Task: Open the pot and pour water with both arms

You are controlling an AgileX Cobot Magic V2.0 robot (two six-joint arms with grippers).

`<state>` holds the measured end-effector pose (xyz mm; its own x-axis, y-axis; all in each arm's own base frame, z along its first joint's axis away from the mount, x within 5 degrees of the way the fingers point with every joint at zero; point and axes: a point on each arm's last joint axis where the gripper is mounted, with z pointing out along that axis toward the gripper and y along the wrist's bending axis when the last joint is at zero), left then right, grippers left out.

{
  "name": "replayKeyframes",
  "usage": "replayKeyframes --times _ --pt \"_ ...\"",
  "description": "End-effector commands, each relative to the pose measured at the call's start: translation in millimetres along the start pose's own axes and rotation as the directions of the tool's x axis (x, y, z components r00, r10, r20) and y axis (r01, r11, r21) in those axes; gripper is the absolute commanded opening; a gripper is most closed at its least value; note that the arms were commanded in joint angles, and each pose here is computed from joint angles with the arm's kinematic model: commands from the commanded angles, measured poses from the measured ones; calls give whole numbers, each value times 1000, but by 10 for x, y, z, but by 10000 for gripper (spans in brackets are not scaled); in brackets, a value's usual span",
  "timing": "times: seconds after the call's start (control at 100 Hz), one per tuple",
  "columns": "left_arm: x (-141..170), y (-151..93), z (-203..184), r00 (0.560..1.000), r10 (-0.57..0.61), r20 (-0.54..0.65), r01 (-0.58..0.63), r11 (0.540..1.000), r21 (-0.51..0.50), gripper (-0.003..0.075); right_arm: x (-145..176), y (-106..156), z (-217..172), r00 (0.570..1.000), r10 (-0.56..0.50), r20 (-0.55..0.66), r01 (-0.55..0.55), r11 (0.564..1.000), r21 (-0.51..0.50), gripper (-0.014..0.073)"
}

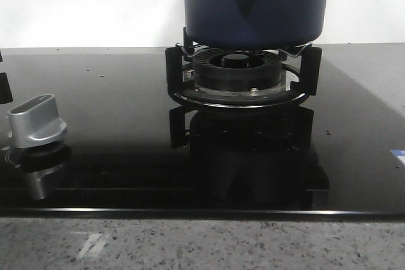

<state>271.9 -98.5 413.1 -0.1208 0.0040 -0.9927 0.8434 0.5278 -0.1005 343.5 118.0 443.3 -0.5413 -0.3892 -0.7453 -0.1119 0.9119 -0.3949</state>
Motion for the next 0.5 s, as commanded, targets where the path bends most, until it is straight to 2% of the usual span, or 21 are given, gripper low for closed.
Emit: replayKeyframes --times 0.0,0.49 --pt "-248 -122 -92 993 -13 121 12 1000 17 252 -165 -149 -285 987 -34 156 21 996 87 -46" --pt "-248 -122 -92 993 -13 121 12 1000 17 251 -196 -182 -332 979 -121 166 87 977 197 -46"
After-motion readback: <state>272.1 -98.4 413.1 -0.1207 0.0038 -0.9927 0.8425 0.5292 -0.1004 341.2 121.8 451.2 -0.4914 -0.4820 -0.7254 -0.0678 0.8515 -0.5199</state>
